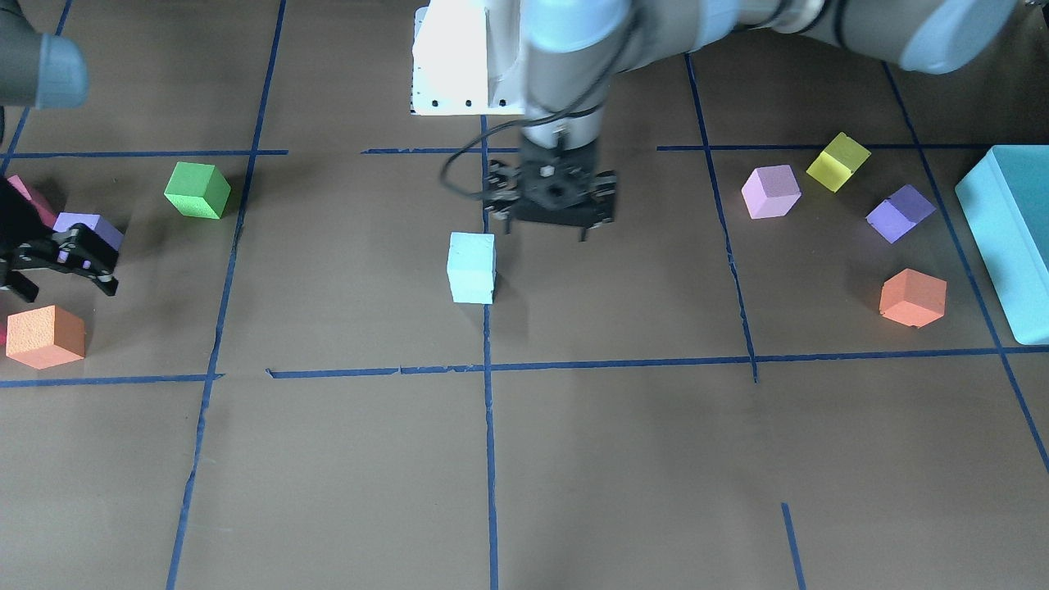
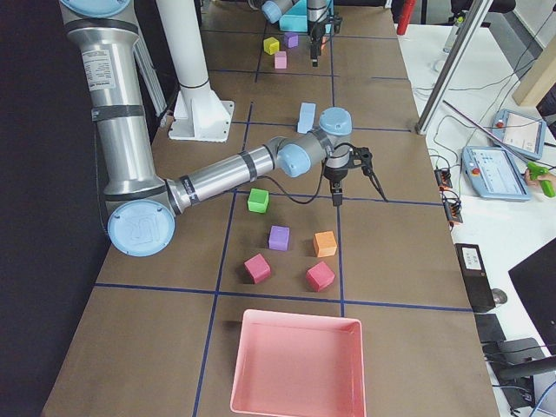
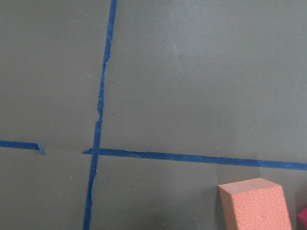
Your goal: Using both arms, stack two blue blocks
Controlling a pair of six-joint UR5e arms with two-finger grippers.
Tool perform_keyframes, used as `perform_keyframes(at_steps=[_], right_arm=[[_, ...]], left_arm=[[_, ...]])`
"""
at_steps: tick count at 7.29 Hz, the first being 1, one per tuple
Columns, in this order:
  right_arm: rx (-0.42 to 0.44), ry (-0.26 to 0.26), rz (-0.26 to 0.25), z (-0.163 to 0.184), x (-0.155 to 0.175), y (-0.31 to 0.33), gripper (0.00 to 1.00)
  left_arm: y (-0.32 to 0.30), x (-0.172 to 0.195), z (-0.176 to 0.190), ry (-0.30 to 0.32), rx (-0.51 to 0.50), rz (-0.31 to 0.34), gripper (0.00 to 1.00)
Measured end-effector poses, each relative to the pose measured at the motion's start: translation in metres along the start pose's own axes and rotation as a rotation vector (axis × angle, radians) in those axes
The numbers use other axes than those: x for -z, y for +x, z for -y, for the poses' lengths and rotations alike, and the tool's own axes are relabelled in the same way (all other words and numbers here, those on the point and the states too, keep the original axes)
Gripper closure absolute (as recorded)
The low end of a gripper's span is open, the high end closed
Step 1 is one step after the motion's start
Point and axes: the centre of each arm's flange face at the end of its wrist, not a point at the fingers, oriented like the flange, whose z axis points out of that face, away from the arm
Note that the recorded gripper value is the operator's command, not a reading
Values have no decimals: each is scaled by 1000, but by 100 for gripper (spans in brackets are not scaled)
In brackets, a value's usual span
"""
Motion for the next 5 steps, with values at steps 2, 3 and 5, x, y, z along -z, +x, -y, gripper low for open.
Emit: perform_keyframes(at_steps=[2, 3, 5], right_arm=[[42, -11, 20, 14, 16, 95, 0], [57, -18, 24, 11, 21, 136, 0], [89, -64, 18, -2, 28, 194, 0]], left_arm=[[-174, 32, -16, -47, -123, 0, 0], [-253, 40, -34, -62, -166, 22, 0], [-382, 53, -62, -85, -202, 70, 0]])
